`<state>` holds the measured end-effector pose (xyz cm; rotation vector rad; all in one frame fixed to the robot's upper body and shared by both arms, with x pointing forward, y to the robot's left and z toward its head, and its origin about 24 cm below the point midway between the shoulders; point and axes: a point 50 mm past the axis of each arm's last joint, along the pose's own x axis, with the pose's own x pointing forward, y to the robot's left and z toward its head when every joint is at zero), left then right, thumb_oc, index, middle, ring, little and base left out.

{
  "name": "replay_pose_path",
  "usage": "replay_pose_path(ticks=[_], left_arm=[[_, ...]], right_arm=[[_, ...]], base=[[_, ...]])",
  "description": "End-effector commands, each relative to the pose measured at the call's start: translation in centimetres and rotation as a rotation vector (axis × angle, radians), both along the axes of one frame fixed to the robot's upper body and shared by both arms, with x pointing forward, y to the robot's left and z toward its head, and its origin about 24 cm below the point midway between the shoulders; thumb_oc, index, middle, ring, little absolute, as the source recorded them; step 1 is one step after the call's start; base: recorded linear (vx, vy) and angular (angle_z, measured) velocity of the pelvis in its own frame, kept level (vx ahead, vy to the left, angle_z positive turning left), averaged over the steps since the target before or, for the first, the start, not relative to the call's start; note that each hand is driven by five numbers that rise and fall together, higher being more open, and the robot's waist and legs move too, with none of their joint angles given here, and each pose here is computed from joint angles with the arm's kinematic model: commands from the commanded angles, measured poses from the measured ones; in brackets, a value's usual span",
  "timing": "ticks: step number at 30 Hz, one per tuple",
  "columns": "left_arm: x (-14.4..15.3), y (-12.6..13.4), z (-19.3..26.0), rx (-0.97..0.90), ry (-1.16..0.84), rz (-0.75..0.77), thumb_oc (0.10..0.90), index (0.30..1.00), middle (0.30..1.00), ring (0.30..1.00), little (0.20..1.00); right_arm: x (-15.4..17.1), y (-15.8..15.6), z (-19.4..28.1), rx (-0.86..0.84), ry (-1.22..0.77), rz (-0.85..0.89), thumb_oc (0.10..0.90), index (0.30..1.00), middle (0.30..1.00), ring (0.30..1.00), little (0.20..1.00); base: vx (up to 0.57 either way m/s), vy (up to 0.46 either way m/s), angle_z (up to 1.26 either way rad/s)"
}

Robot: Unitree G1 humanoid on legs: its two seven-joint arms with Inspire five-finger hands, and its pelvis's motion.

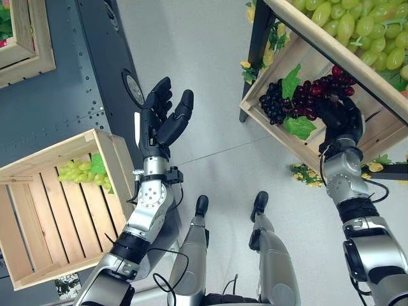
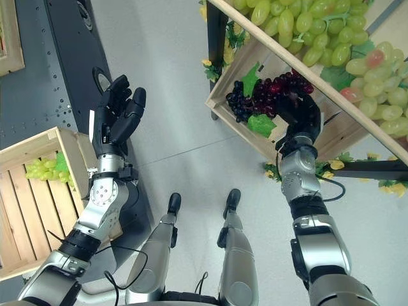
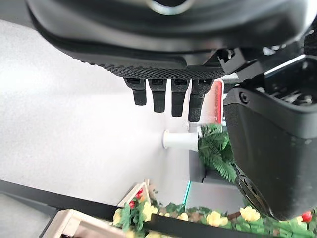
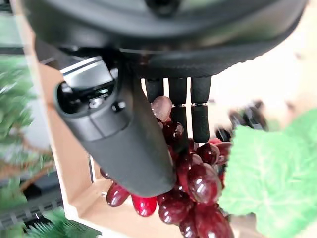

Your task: Pick up the fruits from the basket on one side to the basket on the other side

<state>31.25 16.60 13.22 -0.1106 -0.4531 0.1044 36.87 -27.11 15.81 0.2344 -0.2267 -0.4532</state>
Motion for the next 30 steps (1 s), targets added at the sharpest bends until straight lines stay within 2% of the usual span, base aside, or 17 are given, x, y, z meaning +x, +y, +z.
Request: replay_pose_path(ticks=[1, 5, 7, 9, 14, 19, 22, 30], left_arm=[[-0.4, -0.5, 5.8, -0.011, -0.266, -0.066, 0.8, 0.9, 0.9, 0.9, 0.9], [-0.6, -0.3, 5.6, -0.002, -0.26, -0.077, 0.8, 0.9, 0.9, 0.9, 0.9], [-0.7, -0.4, 5.6, 0.004, -0.265, -0.083, 0.8, 0.9, 0.9, 0.9, 0.9], [-0.7, -0.3, 5.6, 0.006, -0.263, -0.085, 0.8, 0.9, 0.9, 0.9, 0.9], [-1.0, -0.1, 5.7, 0.025, -0.265, -0.088, 0.8, 0.9, 0.9, 0.9, 0.9], [-1.2, 0.6, 6.0, 0.046, -0.265, -0.084, 0.8, 0.9, 0.9, 0.9, 0.9], [-1.3, 0.8, 6.1, 0.057, -0.264, -0.081, 0.8, 0.9, 0.9, 0.9, 0.9], [-1.3, 1.2, 5.4, 0.04, -0.242, -0.041, 0.8, 0.9, 0.9, 0.9, 0.9]], right_arm=[[-0.4, -1.3, 9.5, -0.299, -0.215, -0.178, 0.8, 0.9, 0.9, 0.9, 0.9], [-0.7, -2.3, 10.4, -0.406, -0.157, -0.34, 0.8, 0.9, 0.9, 0.9, 0.9], [-0.9, -3.0, 10.6, -0.43, -0.118, -0.459, 0.8, 0.9, 0.9, 0.9, 0.9], [-1.0, -3.4, 10.7, -0.423, -0.086, -0.502, 0.8, 0.9, 0.9, 0.9, 0.9], [-0.5, -4.0, 9.1, -0.436, 0.096, -0.486, 0.8, 0.9, 0.9, 0.9, 0.9], [-0.5, -5.2, 5.0, -0.39, 0.362, -0.434, 0.8, 0.9, 0.9, 0.9, 0.9], [-0.4, -5.0, 4.5, -0.347, 0.333, -0.402, 0.8, 0.9, 0.9, 0.9, 0.9], [0.2, 0.1, 5.6, -0.251, -0.011, -0.042, 0.8, 0.9, 0.9, 0.9, 0.9]], base=[[0.02, -0.024, 0.04], [0.02, -0.019, 0.06], [0.0, 0.0, 0.0], [0.0, 0.0, 0.0], [0.0, 0.0, 0.0], [0.02, -0.035, -0.01], [0.01, -0.023, 0.0], [0.03, 0.044, 0.0]])
